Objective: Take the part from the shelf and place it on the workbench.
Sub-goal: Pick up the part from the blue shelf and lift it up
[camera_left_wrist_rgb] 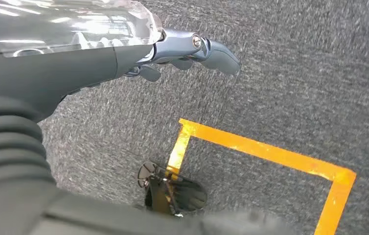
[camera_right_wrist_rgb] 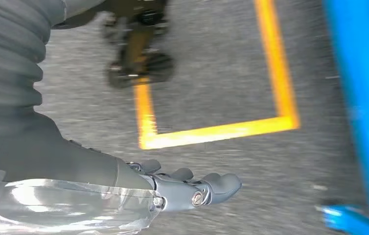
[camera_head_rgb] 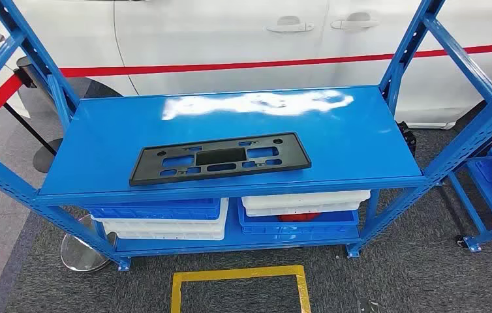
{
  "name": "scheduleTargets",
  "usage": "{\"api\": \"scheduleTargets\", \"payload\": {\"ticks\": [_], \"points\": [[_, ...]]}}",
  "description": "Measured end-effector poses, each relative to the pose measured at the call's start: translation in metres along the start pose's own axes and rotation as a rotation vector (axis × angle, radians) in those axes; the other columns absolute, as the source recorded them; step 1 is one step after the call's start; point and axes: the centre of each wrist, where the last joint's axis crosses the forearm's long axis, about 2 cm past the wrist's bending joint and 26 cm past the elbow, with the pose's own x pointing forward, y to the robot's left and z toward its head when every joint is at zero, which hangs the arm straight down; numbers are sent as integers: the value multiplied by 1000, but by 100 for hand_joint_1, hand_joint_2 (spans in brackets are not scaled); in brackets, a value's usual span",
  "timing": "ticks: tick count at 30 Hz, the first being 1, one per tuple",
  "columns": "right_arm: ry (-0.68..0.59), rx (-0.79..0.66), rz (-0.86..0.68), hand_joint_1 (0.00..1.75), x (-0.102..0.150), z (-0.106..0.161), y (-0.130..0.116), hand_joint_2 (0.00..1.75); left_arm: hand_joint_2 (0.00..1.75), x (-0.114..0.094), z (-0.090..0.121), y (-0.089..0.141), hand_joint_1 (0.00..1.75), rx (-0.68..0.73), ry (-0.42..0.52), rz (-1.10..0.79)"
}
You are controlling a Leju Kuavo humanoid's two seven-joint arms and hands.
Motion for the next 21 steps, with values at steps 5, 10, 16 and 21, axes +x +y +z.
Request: {"api": "scheduleTargets", "payload": {"ticks": [5, 10, 16, 21], "points": [[-163, -15, -16, 0, 27, -6, 2, 175, 0, -2, 1, 0, 0, 17, -10, 13], [-353, -37, -16, 0, 61, -10, 2, 175, 0, -5, 3, -2, 0, 26, -15, 22], [-617, -66, 11, 0, 110, -6, 2, 175, 0, -8, 5, -3, 0, 31, -18, 30], [-832, -67, 62, 0, 151, 3, 6, 175, 0, -10, 6, -5, 0, 32, -21, 29]]}}
